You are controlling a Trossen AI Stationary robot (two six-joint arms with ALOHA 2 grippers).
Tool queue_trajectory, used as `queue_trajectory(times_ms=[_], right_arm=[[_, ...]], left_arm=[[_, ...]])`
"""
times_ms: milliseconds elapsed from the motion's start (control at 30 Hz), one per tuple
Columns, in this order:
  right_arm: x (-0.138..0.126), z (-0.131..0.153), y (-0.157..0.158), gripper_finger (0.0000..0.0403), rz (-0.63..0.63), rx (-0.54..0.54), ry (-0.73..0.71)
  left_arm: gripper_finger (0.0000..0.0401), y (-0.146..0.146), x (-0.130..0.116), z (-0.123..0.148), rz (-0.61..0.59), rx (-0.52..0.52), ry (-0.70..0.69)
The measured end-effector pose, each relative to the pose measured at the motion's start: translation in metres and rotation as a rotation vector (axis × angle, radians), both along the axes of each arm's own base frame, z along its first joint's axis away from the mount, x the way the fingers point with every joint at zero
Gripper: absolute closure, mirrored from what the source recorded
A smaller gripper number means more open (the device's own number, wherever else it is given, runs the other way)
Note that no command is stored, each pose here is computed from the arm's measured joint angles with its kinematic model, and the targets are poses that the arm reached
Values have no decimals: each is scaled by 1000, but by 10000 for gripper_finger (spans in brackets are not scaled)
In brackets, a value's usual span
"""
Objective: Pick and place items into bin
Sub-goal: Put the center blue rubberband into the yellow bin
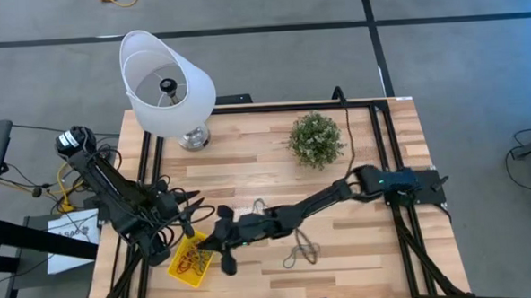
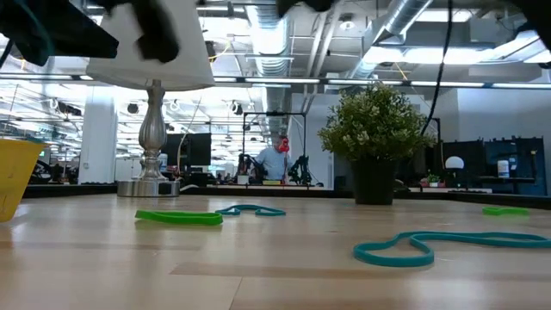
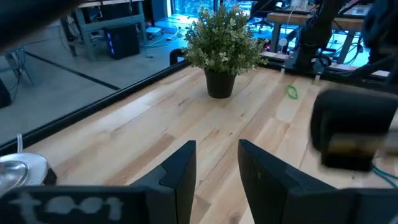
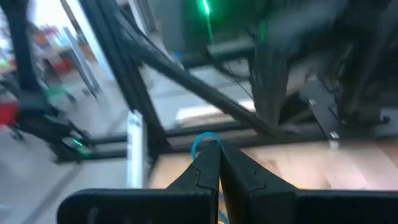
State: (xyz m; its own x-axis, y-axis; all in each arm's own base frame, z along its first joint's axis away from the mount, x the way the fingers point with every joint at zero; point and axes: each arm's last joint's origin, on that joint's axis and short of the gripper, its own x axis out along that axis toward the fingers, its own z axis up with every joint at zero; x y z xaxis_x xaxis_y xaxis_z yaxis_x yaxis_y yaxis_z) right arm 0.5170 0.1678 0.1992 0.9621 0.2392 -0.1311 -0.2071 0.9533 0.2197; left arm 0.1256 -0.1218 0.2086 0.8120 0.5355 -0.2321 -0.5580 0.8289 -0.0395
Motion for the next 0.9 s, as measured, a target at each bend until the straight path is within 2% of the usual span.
queue_trajectory(times_ms=[133, 333, 567, 767, 900], right_arm=[[26, -19, 4, 403, -3, -91, 58], [46, -25, 11, 402, 6, -109, 81], [49, -34, 5, 383, 0, -136, 156], [51, -35, -4, 347, -16, -140, 174], [52, -28, -4, 324, -8, -61, 197]], left_arm=[[292, 0, 0, 0, -4, 0, 10], [292, 0, 0, -1, -10, 7, 28], [292, 0, 0, -1, -11, 5, 31], [292, 0, 0, -1, -9, -4, 26], [292, 0, 0, -1, -13, -18, 41]])
